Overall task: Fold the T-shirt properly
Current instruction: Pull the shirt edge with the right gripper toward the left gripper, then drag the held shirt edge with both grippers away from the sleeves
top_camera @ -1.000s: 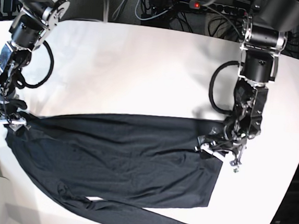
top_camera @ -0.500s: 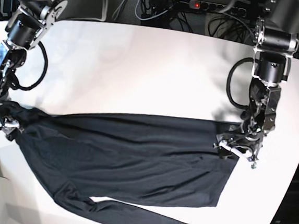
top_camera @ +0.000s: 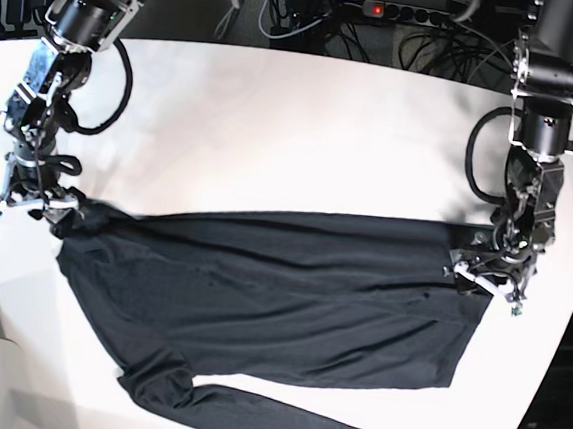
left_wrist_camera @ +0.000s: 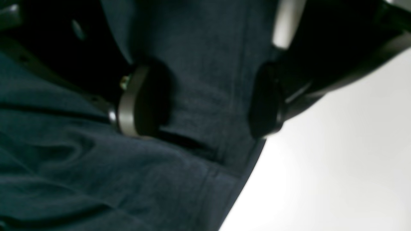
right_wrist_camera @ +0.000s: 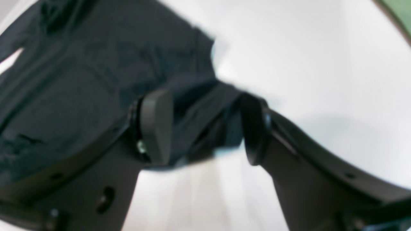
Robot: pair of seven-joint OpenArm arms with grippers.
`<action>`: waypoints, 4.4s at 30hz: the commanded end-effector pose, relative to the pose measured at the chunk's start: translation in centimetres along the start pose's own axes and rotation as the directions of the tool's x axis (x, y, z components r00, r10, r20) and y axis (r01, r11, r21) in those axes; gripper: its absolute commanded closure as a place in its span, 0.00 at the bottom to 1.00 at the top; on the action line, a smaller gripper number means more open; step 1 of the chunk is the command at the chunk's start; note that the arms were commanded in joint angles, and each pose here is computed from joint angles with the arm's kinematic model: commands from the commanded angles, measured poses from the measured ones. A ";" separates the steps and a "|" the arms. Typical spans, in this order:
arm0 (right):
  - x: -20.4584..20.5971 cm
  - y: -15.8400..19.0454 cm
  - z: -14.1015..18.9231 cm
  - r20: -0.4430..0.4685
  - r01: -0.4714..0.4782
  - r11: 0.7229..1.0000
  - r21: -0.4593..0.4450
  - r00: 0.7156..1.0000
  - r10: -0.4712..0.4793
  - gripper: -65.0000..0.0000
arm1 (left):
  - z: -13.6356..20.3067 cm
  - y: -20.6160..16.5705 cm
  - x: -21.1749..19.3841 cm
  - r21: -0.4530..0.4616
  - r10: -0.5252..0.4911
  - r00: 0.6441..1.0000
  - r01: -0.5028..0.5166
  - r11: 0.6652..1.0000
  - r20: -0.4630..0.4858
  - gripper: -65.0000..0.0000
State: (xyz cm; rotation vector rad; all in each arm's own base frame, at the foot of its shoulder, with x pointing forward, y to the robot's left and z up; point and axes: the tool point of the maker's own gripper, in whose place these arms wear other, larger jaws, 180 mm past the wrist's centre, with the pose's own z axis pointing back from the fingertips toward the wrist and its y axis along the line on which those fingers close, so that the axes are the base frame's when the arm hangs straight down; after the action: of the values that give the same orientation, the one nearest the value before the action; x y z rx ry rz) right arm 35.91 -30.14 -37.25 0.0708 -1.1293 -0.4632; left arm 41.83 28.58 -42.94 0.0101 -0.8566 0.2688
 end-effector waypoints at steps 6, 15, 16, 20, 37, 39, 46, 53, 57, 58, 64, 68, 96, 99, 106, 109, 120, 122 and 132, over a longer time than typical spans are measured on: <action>1.9 1.1 0.2 0.058 -0.002 1.000 0.024 0.998 0.001 0.51 | 0.1 0.7 -1.2 0.020 0.008 0.998 -0.007 1.000 -0.069 0.34; -0.4 4.6 -0.4 -0.011 0.052 0.995 0.081 0.999 -0.051 0.51 | 0.0 0.6 -0.9 0.018 0.009 0.998 -0.008 1.000 -0.063 0.34; -0.3 4.9 -0.5 -0.010 0.049 0.995 0.087 0.999 -0.048 0.52 | 0.0 0.6 -0.9 0.018 0.009 0.998 -0.008 1.000 -0.063 0.34; -0.5 6.1 -0.6 -0.014 0.035 0.993 0.113 0.999 -0.034 0.52 | 0.0 0.4 -0.8 0.016 0.009 0.998 -0.009 1.000 -0.061 0.34; -0.2 8.3 -1.2 -0.008 0.048 0.987 0.151 0.999 -0.047 0.52 | 0.0 0.1 -0.5 0.009 0.011 0.999 -0.011 1.000 -0.053 0.34; -0.1 8.5 -1.2 -0.007 0.051 0.987 0.154 0.999 -0.050 0.52 | 0.2 -0.4 0.2 -0.002 0.006 0.999 -0.006 1.000 -0.033 0.34; -0.8 9.6 -1.2 -0.018 0.075 0.983 0.169 0.997 -0.073 0.52 | 0.5 -1.0 1.1 -0.018 -0.001 1.000 0.001 1.000 -0.007 0.34; -1.9 9.5 -1.8 -0.050 0.090 0.982 0.166 0.995 -0.083 0.52 | 0.5 -1.1 1.2 -0.019 -0.001 1.000 0.001 1.000 -0.006 0.34; -3.0 9.8 -2.7 -0.090 0.113 0.979 0.167 0.991 -0.099 0.58 | 0.5 -1.0 1.1 -0.018 -0.001 1.000 0.001 1.000 -0.007 0.34; -2.8 9.6 -2.7 -0.087 0.108 0.981 0.164 0.992 -0.094 0.61 | 0.5 -1.0 1.1 -0.018 -0.001 1.000 0.001 1.000 -0.007 0.34; -1.9 9.9 -3.0 -0.070 0.106 0.979 0.171 0.993 -0.095 0.83 | 0.5 -0.8 1.0 -0.015 -0.003 1.000 0.002 1.000 -0.009 0.34; -1.9 9.9 -3.0 -0.074 0.104 0.980 0.171 0.993 -0.093 0.98 | 0.5 -0.7 0.9 -0.012 -0.001 1.000 0.001 1.000 -0.013 0.34; -0.8 7.8 -1.2 -0.028 0.051 0.989 0.140 0.998 -0.047 0.52 | 0.4 -0.6 1.2 -0.010 -0.002 1.000 0.002 1.000 -0.008 0.34; -1.0 7.7 -1.2 -0.033 0.052 0.989 0.139 0.998 -0.048 0.52 | 0.4 -0.5 1.3 -0.007 -0.003 1.000 0.003 1.000 -0.007 0.34; -4.4 6.7 -1.2 -0.109 0.074 0.990 0.116 0.992 -0.062 0.60 | 0.6 -0.1 1.8 -0.003 -0.009 1.000 0.009 1.000 0.002 0.34; -5.6 6.7 -1.5 -0.143 0.090 0.990 0.112 0.987 -0.074 0.72 | 0.6 0.0 1.7 -0.001 -0.009 1.000 0.009 1.000 0.001 0.34; -5.2 4.6 -2.4 -0.155 0.068 0.994 0.084 0.986 -0.054 0.91 | 0.7 1.1 1.9 0.018 -0.016 1.000 0.016 1.000 -0.001 0.34; -5.3 3.4 -2.8 -0.153 0.065 0.996 0.066 0.987 -0.055 0.91 | 0.7 1.3 2.1 0.022 -0.018 1.000 0.018 1.000 0.002 0.34; -3.3 -0.2 -3.1 -0.105 0.016 1.000 0.019 0.994 -0.014 0.90 | 1.1 3.3 2.9 0.056 -0.037 0.999 0.036 0.998 0.011 0.34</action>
State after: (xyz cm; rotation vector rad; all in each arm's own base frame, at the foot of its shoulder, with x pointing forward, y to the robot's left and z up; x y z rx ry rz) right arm 37.07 -28.36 -42.38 0.1557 -1.0160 -0.4562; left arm 40.93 31.16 -42.11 0.0581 -0.8167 0.2563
